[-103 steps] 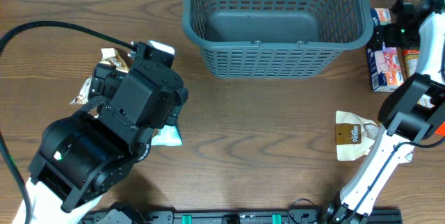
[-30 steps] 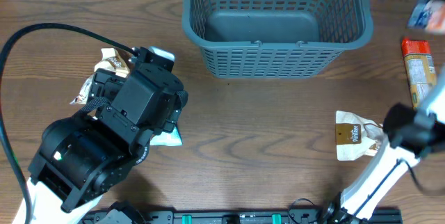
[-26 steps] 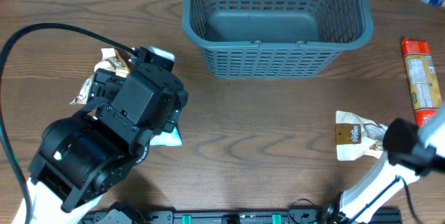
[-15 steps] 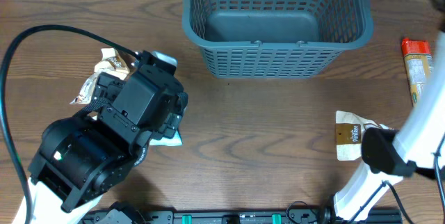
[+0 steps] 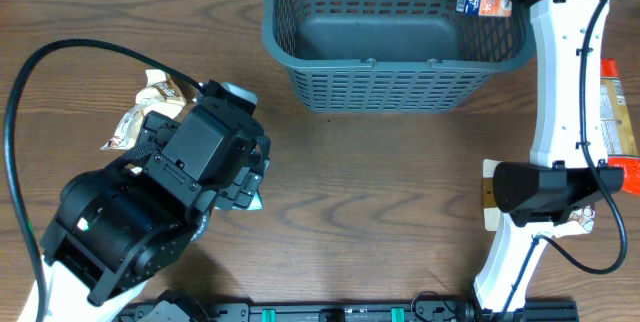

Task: Pack container
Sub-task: 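Carry the tissue pack into the basket and open the right gripper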

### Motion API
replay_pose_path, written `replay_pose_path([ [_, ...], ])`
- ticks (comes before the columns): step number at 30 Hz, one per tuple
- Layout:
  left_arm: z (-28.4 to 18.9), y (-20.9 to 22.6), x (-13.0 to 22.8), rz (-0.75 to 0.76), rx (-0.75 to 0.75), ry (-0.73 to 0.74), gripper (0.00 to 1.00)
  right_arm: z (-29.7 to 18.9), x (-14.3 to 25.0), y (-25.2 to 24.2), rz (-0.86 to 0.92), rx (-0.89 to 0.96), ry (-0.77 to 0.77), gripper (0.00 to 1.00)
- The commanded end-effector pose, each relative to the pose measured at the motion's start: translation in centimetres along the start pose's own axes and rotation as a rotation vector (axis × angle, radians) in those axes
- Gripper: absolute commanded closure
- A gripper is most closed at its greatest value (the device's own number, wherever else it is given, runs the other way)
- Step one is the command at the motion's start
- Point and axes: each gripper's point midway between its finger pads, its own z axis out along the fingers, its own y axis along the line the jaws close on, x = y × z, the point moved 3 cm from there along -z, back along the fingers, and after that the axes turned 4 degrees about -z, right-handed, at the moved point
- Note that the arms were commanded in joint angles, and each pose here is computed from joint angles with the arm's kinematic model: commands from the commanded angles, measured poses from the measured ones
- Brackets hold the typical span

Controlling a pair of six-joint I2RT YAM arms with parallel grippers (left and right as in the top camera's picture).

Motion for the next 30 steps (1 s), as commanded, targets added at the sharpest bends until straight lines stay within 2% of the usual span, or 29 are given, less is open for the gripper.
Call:
replay_pose_path([
  [1,0.1,-0.1,0.2,-0.004,0.004,0.012,0.01,-0.6,0.7,-0.3,0.028,0.043,0.021,0.98],
  [7,0.1,-0.1,0.2,-0.003,0.004,0.013,0.02,1.6,3.7,0.3,0.018,0.029,0.126,0.99],
  [17,0.1,-0.1,0.2,-0.003,0.004,0.013,0.01,3.9,6.0,2.7,-0.026,-0.018,0.179,0.99],
  [30,0.1,-0.1,0.2,-0.003,0.004,0.014,0.01,6.8,10.4,2.9,-0.038,-0.016,0.288,0.98],
])
